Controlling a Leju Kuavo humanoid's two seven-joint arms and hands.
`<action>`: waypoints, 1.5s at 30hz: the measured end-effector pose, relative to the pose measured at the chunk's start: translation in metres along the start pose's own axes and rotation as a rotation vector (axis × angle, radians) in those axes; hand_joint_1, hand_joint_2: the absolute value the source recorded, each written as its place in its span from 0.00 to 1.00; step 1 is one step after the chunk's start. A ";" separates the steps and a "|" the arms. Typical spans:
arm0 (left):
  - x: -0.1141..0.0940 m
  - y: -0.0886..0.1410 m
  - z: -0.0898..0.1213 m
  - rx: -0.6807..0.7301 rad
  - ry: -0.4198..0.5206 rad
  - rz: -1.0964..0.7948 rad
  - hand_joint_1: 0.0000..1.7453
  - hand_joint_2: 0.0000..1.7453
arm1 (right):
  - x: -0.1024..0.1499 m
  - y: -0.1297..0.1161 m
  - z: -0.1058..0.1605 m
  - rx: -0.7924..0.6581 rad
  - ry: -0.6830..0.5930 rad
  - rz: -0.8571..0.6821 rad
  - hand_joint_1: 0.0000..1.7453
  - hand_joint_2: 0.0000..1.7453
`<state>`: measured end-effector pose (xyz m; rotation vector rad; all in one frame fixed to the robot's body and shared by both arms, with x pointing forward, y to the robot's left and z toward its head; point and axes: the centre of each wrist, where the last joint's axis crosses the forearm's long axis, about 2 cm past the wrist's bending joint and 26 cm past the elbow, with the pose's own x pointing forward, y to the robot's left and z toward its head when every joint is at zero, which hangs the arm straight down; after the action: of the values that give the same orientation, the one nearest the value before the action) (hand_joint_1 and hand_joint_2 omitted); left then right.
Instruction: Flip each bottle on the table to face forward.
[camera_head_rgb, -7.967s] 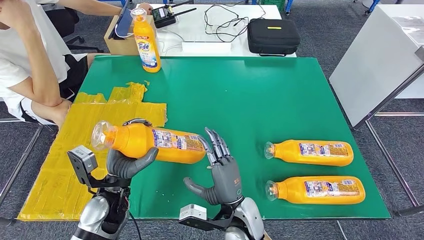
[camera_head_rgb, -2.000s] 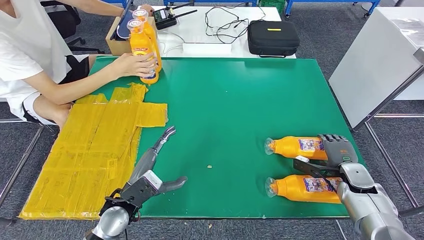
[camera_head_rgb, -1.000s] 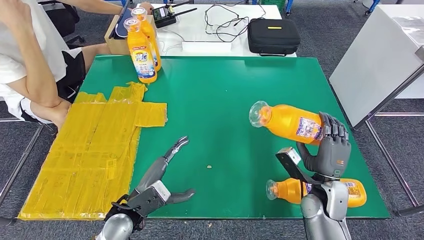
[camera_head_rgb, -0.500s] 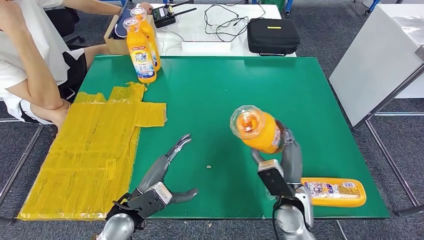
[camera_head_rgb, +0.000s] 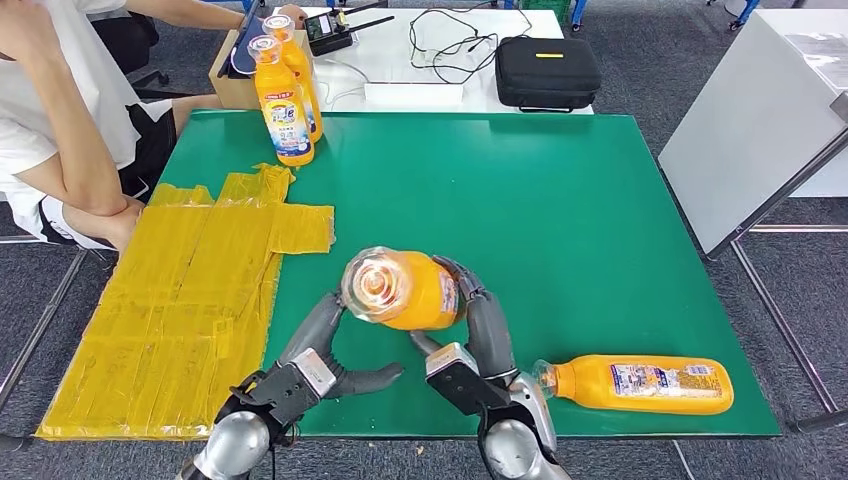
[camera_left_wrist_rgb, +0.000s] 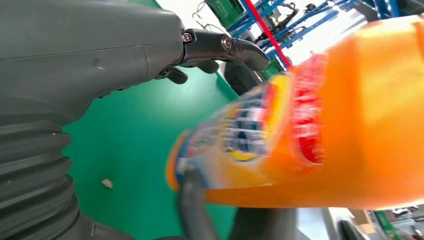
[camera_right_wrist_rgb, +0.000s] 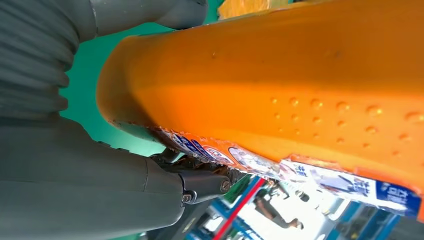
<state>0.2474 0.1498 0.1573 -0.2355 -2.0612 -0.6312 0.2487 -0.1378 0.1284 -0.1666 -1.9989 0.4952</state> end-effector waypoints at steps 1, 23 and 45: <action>0.000 0.000 -0.001 0.001 -0.003 0.002 0.00 1.00 | 0.001 0.002 0.000 0.008 -0.004 0.001 1.00 1.00; 0.008 0.007 -0.013 0.044 -0.065 0.153 0.00 1.00 | -0.003 0.032 0.002 0.130 0.010 -0.013 1.00 1.00; 0.008 0.001 -0.012 0.035 -0.063 0.213 1.00 1.00 | -0.010 0.051 0.014 0.204 0.037 0.013 1.00 1.00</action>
<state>0.2518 0.1436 0.1691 -0.4530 -2.0705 -0.4615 0.2368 -0.0989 0.0937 -0.0616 -1.8992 0.6954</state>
